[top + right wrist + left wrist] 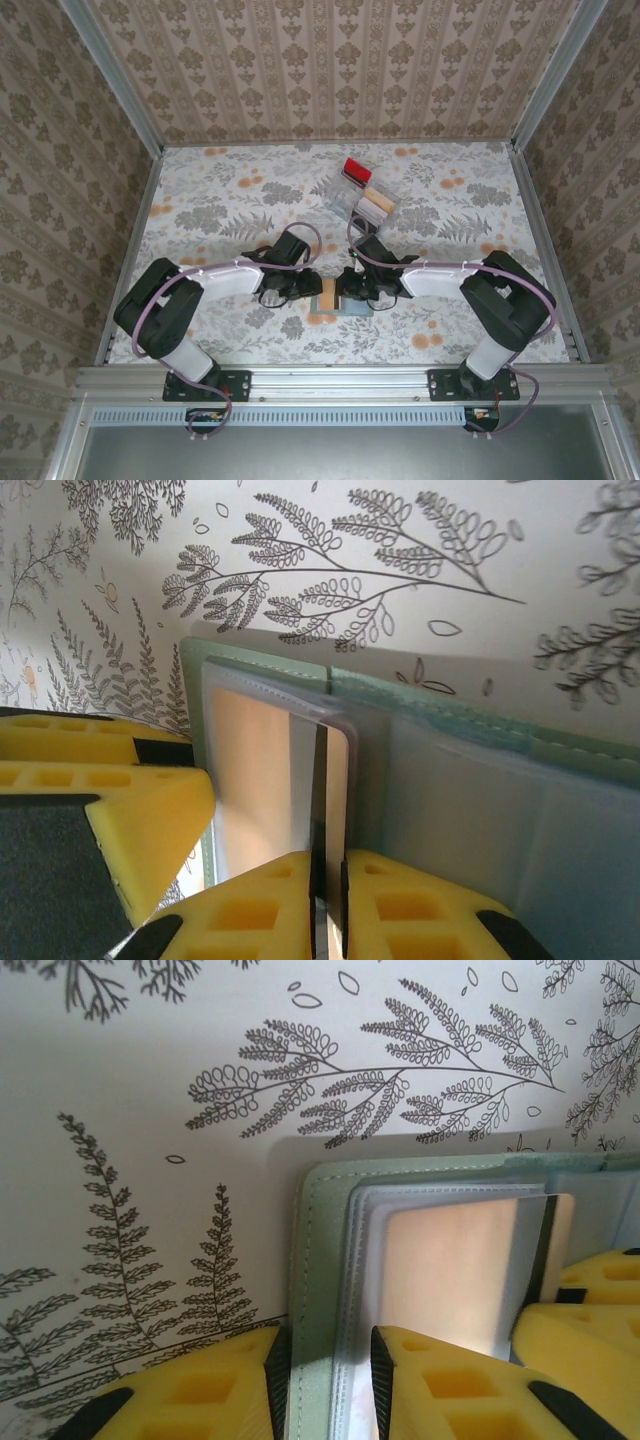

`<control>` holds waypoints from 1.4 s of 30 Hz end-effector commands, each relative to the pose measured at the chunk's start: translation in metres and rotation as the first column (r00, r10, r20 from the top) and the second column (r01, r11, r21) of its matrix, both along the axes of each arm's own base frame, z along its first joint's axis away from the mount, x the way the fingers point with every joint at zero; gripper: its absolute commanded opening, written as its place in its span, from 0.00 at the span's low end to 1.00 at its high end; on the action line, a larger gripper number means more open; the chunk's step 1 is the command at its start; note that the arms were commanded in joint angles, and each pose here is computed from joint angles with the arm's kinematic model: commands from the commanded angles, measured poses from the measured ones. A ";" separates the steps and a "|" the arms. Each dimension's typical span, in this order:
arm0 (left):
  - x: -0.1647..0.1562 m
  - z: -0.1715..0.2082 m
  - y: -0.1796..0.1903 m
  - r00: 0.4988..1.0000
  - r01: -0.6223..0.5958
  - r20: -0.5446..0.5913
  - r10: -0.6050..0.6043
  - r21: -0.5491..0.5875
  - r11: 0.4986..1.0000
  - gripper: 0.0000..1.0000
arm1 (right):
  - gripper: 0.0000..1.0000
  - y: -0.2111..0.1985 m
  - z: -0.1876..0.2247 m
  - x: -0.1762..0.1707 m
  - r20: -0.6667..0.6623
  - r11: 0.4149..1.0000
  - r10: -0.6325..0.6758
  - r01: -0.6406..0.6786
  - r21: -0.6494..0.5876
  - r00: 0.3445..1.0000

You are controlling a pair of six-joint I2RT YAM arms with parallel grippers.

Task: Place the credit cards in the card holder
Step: Insert the credit card into the card slot.

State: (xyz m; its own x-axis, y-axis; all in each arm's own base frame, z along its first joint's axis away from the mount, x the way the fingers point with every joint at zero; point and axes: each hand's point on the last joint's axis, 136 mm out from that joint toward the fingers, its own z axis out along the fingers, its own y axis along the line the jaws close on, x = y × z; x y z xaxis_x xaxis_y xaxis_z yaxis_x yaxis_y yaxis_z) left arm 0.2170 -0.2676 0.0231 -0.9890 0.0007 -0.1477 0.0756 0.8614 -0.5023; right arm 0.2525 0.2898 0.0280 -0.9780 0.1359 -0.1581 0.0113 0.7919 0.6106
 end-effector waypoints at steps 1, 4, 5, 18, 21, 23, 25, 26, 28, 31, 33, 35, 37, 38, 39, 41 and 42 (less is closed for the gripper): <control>-0.004 -0.001 -0.007 1.000 0.020 -0.006 -0.021 -0.023 1.000 0.31 | 0.15 0.016 0.004 0.004 -0.026 0.997 -0.031 0.032 0.070 0.999; -0.004 -0.001 -0.006 1.000 0.016 -0.006 -0.016 -0.016 1.000 0.31 | 0.17 0.015 0.004 0.006 -0.040 0.993 -0.079 0.082 0.081 0.996; -0.004 -0.001 -0.005 1.000 0.013 -0.006 -0.013 -0.014 1.000 0.31 | 0.19 0.014 0.003 0.006 -0.046 0.994 -0.084 0.087 0.071 0.995; -0.005 -0.003 -0.002 1.000 0.008 -0.009 -0.008 0.003 1.000 0.30 | 0.23 -0.008 0.011 -0.003 -0.019 0.997 -0.076 0.075 -0.034 0.997; -0.004 -0.002 -0.003 1.000 0.010 -0.009 -0.010 -0.002 1.000 0.29 | 0.22 -0.004 0.005 -0.004 -0.047 0.998 -0.057 0.055 -0.040 0.997; -0.003 -0.001 -0.004 1.000 0.013 -0.006 -0.013 -0.006 1.000 0.29 | 0.17 0.002 0.004 -0.004 -0.049 0.999 -0.046 0.044 -0.028 0.998; -0.003 0.000 -0.004 1.000 0.013 -0.004 -0.013 -0.009 1.000 0.29 | 0.13 0.008 0.004 -0.003 -0.055 0.999 -0.036 0.036 -0.009 0.998; -0.003 0.000 -0.005 1.000 0.014 -0.003 -0.014 -0.011 1.000 0.30 | 0.12 0.011 0.004 -0.003 -0.056 1.000 -0.030 0.030 0.005 0.998; -0.003 0.001 -0.006 1.000 0.015 -0.001 -0.015 -0.015 1.000 0.29 | 0.12 0.018 0.006 -0.002 -0.059 0.999 -0.024 0.026 0.032 0.998; -0.002 0.001 -0.006 1.000 0.014 0.001 -0.014 -0.014 1.000 0.30 | 0.12 0.022 0.008 -0.001 -0.057 0.998 -0.017 0.020 0.053 0.998; -0.002 0.002 -0.006 1.000 0.013 0.003 -0.013 -0.015 1.000 0.30 | 0.12 0.017 0.013 0.000 -0.043 0.999 -0.029 0.030 0.025 0.999; -0.002 0.003 -0.004 1.000 0.010 0.008 -0.009 -0.009 1.000 0.30 | 0.16 0.001 0.023 0.001 0.005 0.998 -0.057 0.057 -0.034 0.998; -0.001 0.003 -0.003 1.000 0.005 0.012 -0.005 -0.005 1.000 0.30 | 0.19 -0.016 0.026 0.001 0.037 0.991 -0.077 0.080 -0.105 0.996; -0.002 0.003 -0.003 1.000 0.005 0.010 -0.005 -0.006 1.000 0.30 | 0.20 -0.023 0.025 0.000 0.036 0.987 -0.080 0.084 -0.137 0.996; -0.001 0.003 -0.003 1.000 0.004 0.011 -0.004 -0.007 1.000 0.30 | 0.21 -0.027 0.022 -0.001 0.028 0.984 -0.079 0.082 -0.158 0.996; -0.001 0.002 -0.004 1.000 0.007 0.008 -0.007 -0.007 1.000 0.30 | 0.23 -0.027 0.017 -0.003 0.012 0.984 -0.071 0.072 -0.164 0.997; -0.001 0.003 -0.004 1.000 0.007 0.010 -0.007 -0.008 1.000 0.30 | 0.23 -0.024 0.015 -0.004 0.002 0.986 -0.068 0.067 -0.151 0.998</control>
